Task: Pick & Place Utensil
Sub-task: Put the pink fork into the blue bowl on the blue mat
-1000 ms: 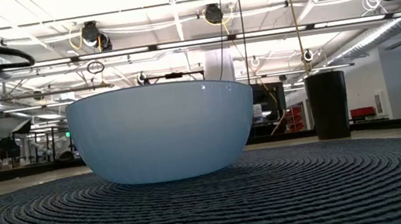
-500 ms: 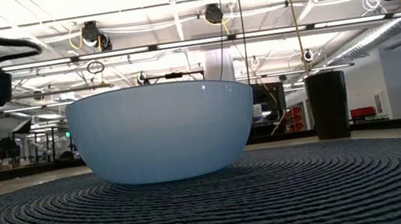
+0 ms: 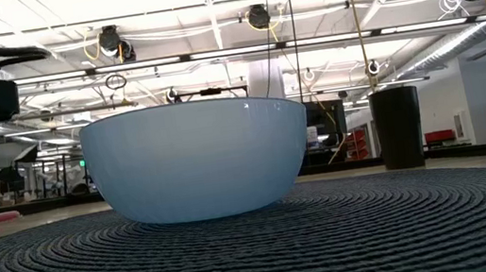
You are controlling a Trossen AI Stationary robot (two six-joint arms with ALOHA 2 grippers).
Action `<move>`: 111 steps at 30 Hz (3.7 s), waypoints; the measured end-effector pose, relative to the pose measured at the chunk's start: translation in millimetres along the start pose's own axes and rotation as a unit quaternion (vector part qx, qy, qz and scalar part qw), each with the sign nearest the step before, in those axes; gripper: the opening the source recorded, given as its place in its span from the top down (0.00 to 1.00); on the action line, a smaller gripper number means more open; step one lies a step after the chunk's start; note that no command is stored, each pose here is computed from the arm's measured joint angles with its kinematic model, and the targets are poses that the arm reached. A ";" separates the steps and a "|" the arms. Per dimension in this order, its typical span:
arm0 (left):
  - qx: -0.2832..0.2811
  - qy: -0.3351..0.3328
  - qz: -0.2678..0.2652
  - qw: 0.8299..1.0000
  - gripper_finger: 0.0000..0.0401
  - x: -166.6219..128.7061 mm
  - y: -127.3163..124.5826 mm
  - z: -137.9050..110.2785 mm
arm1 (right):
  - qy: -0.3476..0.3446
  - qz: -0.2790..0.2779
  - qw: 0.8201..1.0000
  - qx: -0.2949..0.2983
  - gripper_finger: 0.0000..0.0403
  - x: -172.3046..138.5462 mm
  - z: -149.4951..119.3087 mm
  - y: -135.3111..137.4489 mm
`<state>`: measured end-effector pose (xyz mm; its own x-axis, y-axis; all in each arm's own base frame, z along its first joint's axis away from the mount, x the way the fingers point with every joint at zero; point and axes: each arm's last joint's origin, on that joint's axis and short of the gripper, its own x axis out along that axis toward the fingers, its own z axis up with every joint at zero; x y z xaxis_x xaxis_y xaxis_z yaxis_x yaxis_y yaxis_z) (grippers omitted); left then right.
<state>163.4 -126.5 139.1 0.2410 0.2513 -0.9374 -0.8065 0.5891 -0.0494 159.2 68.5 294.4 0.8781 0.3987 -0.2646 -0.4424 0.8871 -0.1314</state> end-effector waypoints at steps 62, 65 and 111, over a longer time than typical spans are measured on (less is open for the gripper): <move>0.135 -0.446 -0.101 0.879 0.85 -102.4 -117.3 117.3 | 0.004 -0.026 1.000 -0.001 0.59 0.0 -0.2 -1.5; 0.138 -0.441 -0.100 0.881 0.85 -91.1 -124.3 117.3 | 0.004 -0.026 1.000 -0.001 0.59 0.0 -0.3 -1.4; 0.023 -0.445 -0.083 0.891 0.84 12.2 -166.7 102.2 | 0.022 -0.023 0.999 0.000 0.59 8.4 -26.8 2.2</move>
<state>355.9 -143.1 171.2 0.7042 0.6555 -0.2729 -0.7019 0.7007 -0.1281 160.7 67.5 266.3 0.8887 0.3466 -0.3002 -0.4015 0.9044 -0.1442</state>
